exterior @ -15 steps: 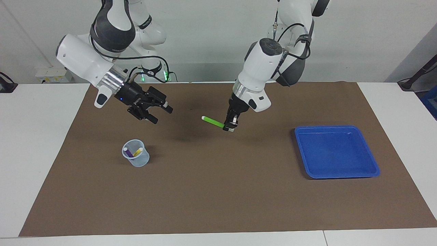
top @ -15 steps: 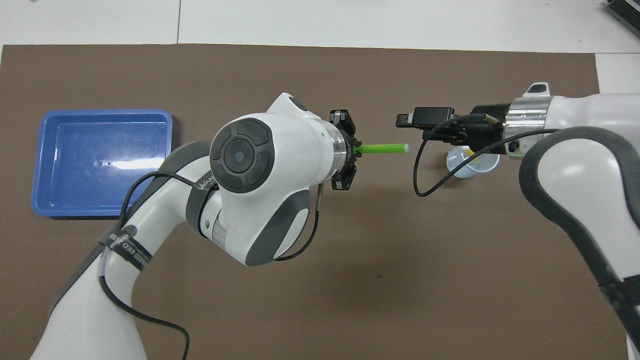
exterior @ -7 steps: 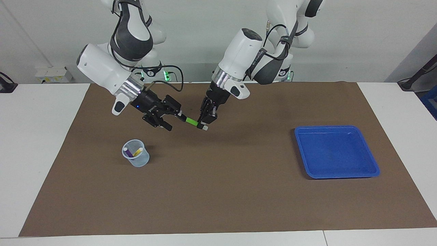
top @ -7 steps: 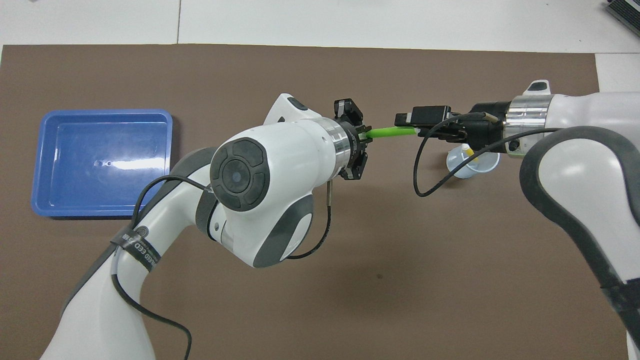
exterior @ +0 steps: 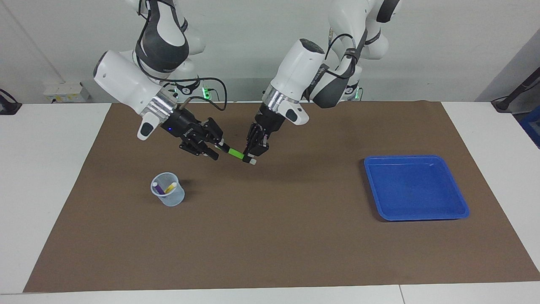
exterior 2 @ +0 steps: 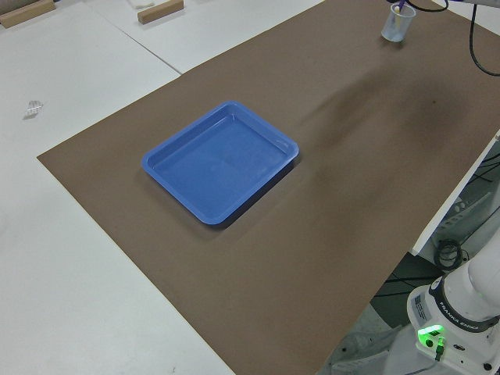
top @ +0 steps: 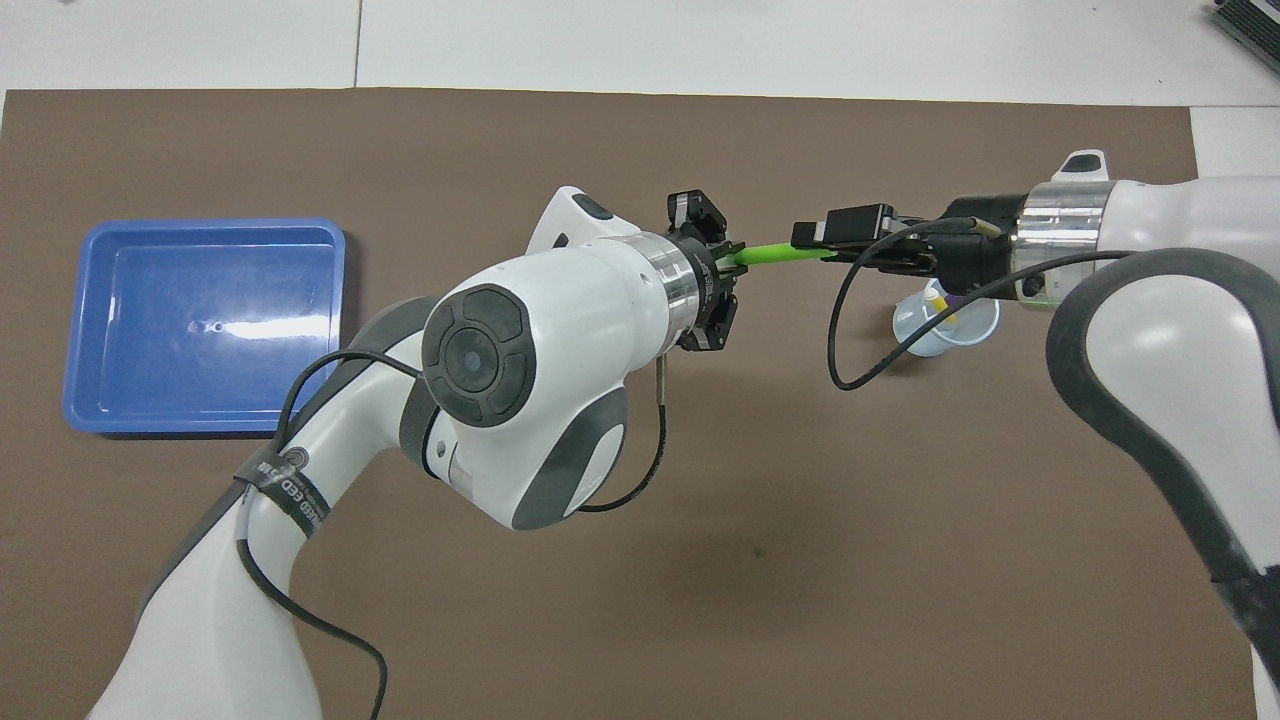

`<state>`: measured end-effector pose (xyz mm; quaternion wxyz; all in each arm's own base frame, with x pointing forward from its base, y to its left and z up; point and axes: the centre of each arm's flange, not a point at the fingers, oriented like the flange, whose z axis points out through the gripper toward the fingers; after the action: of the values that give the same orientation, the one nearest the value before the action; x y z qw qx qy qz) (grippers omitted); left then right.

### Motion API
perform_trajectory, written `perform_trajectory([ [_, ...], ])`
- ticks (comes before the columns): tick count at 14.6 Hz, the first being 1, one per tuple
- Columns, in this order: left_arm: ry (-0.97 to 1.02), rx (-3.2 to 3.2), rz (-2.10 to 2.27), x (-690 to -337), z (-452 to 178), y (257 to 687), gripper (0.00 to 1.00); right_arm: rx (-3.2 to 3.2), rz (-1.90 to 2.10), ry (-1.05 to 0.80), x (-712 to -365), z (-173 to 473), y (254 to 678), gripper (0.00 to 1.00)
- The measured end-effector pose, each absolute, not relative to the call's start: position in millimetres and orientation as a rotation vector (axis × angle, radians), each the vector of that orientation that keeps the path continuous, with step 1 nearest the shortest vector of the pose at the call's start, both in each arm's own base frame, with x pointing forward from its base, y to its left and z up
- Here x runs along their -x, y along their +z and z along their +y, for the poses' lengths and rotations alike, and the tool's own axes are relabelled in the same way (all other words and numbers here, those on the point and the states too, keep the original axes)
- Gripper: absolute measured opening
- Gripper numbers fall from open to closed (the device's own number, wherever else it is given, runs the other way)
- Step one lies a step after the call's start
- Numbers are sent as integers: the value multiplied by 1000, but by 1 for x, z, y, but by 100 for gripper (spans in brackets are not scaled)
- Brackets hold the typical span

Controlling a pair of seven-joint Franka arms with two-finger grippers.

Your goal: Transfer and insert pens with both arms

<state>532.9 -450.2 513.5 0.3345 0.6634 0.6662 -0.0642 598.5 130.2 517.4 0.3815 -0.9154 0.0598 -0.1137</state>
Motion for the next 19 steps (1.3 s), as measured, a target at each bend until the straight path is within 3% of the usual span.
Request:
perform_trajectory([
  [2,-168,-1726,1737,-533,-451,512,18,2333,149,-294,-599,131,520,38],
  [5,-170,-1711,1738,-532,-452,512,18,2331,147,-300,-599,132,523,33],
  [9,-174,-1699,1740,-532,-453,512,18,2321,141,-308,-600,134,528,19],
  [17,-173,-1692,1736,-532,-453,513,18,2327,133,-317,-600,134,531,19],
  [19,-170,-1694,1732,-532,-453,514,36,2353,118,-330,-601,131,533,19],
])
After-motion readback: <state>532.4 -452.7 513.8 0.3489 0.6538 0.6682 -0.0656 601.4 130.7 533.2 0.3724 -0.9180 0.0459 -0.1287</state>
